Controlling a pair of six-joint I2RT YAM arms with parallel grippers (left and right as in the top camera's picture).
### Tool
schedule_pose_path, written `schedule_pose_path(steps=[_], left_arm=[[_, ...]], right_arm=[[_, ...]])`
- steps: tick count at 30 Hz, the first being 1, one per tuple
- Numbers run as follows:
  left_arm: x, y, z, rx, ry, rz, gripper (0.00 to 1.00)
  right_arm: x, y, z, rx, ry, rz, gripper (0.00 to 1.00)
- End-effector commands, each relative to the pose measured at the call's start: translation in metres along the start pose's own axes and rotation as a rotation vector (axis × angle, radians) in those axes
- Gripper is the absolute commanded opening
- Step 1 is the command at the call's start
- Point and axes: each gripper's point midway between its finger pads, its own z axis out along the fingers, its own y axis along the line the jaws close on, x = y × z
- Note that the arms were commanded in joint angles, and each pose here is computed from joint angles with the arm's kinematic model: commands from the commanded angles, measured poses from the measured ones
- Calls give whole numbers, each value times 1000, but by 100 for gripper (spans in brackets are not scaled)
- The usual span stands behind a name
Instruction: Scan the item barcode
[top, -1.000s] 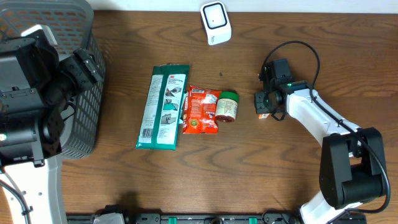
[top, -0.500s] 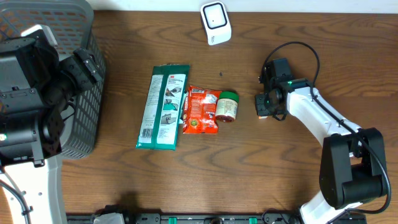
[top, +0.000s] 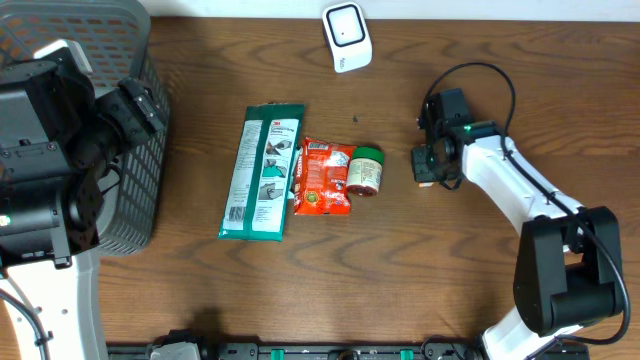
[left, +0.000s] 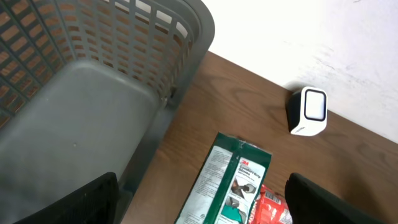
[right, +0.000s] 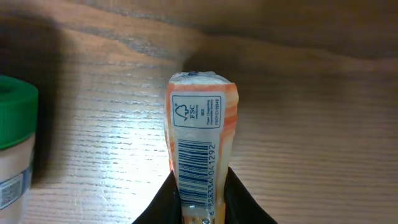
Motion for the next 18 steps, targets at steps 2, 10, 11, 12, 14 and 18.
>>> schedule_pose_path(steps=[2,10,11,12,14,18], left_arm=[[1,1,1,1,5,6,85],[1,1,1,1,5,6,85],[1,1,1,1,5,6,85],[1,1,1,1,5,6,85],[1,1,1,1,5,6,85],[1,1,1,1,5,6,86]], right_arm=[[-20,-4,-19,21,-67,-13,16],[-13,-24,-19,134,-45,-34,14],[-14,-24,-19,132,-47,-34,14],[-13,-22,-18,123,-46,-33,14],[-13,-18,-18,101,-44,-34,13],[-12,-12,-18,66,-40,-27,12]])
